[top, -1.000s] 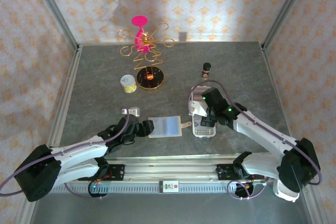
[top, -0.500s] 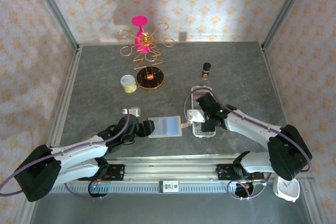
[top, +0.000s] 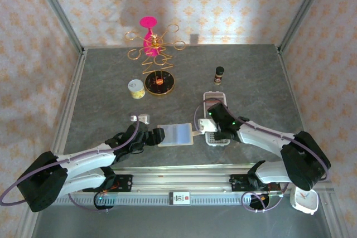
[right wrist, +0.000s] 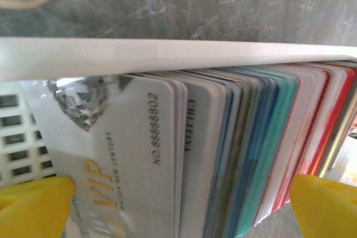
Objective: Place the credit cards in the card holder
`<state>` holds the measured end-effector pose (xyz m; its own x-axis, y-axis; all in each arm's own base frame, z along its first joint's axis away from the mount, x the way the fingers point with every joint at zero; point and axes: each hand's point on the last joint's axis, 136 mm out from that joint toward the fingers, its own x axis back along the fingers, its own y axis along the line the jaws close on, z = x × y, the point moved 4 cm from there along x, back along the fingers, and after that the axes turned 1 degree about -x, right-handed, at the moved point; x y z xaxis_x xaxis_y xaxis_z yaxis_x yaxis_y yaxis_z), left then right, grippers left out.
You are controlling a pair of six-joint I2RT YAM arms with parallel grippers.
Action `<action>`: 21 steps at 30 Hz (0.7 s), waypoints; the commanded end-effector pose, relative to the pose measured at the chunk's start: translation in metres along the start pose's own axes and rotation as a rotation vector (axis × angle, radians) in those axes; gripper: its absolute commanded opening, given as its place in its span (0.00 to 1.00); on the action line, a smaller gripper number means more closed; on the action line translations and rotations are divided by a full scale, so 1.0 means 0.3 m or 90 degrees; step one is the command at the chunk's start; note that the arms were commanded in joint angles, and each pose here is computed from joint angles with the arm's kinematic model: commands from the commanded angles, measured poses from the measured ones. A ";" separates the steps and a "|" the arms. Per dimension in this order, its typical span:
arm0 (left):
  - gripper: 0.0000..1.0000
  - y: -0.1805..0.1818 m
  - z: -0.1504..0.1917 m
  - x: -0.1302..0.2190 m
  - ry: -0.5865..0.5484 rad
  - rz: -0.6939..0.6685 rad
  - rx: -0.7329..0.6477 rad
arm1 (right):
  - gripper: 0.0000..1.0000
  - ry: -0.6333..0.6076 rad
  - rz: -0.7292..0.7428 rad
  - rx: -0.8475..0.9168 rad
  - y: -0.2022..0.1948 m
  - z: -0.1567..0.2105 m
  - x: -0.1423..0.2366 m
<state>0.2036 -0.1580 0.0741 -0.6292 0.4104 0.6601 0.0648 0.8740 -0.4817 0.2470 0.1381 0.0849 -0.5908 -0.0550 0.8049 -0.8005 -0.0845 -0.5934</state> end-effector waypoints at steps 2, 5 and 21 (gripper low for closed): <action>0.75 -0.002 -0.006 0.000 -0.009 0.011 -0.006 | 1.00 -0.012 0.040 -0.013 -0.040 -0.021 -0.004; 0.75 0.001 -0.006 0.000 -0.011 0.010 -0.003 | 1.00 -0.014 0.045 -0.018 -0.055 -0.027 -0.003; 0.74 0.005 0.003 -0.002 -0.005 0.009 0.001 | 0.86 -0.059 -0.005 -0.035 -0.044 -0.057 0.039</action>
<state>0.2024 -0.1574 0.0724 -0.6254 0.4112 0.6631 0.0645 0.8742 -0.4813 0.2501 0.1504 0.0930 -0.5784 -0.1169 0.8073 -0.8083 -0.0509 -0.5865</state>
